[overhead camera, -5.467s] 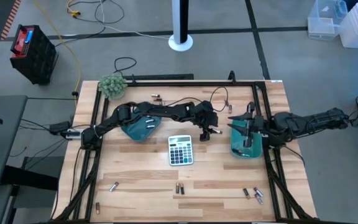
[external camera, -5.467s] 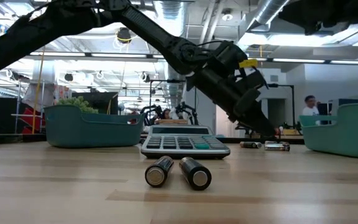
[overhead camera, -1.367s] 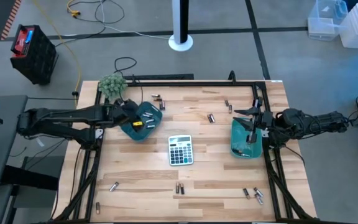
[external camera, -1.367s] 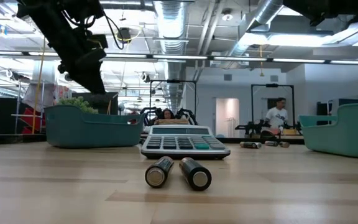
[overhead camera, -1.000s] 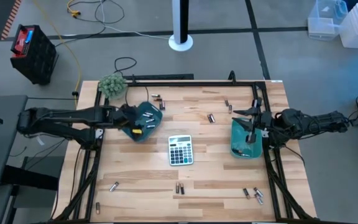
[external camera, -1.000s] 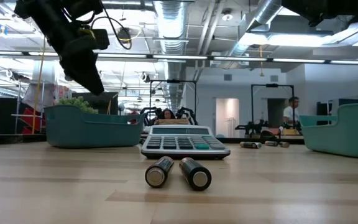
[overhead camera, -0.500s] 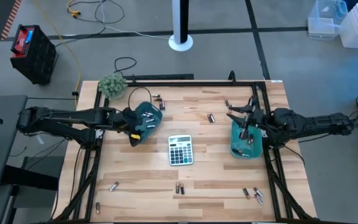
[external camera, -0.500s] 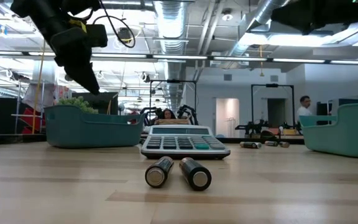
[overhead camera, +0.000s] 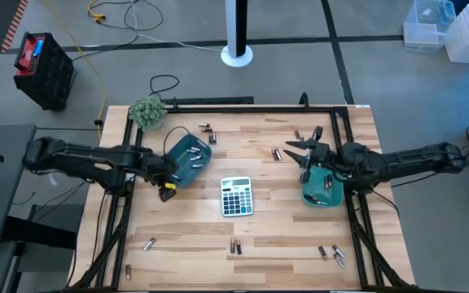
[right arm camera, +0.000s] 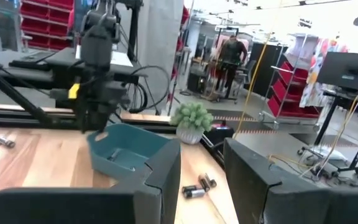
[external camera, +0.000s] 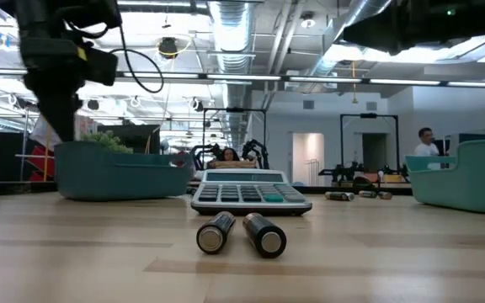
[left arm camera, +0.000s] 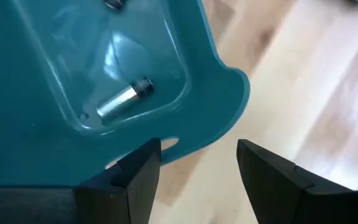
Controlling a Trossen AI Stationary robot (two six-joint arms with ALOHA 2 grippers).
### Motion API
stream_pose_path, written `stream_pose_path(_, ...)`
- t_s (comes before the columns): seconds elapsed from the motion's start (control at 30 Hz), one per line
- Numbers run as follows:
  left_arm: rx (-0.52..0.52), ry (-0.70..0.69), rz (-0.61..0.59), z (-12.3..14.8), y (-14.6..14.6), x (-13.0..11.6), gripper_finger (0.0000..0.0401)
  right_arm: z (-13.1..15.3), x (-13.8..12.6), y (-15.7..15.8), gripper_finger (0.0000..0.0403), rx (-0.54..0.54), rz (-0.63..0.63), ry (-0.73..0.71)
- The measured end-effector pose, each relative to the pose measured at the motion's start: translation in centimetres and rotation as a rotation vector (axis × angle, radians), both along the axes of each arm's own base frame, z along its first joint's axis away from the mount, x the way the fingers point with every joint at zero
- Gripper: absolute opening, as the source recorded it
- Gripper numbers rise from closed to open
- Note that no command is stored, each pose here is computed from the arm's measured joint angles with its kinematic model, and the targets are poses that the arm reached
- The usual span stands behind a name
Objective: Sort batteries
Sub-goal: Adjust the blue bin, then put the brown/black battery into the green bin
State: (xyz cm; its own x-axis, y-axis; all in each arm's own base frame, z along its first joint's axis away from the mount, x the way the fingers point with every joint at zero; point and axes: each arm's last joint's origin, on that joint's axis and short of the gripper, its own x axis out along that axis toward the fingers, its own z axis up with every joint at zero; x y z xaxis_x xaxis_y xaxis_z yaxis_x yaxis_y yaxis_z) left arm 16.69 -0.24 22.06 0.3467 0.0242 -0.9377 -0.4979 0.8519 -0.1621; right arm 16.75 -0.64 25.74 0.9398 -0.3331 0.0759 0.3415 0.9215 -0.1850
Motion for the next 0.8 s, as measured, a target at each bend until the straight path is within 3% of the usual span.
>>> stream_pose_path(0.17,0.009,0.004,-0.034,0.0,-1.6,-0.2,0.0205,-0.3,0.8,0.1,0.0139,0.014,0.028,-0.011)
stream_pose_path(0.27,0.071,-0.04,-0.046,0.1,-2.1,0.1,0.0205,-0.5,1.6,0.3,0.0139,0.045,0.086,-0.035)
stream_pose_path(0.6,0.314,-0.089,-0.066,0.4,-1.8,0.4,0.0205,-1.3,3.6,0.9,0.0139,0.073,0.115,-0.076)
stream_pose_path(0.8,0.466,-0.221,-0.046,1.2,-1.6,1.6,0.0205,-1.8,4.7,0.8,0.014,0.156,0.073,0.091)
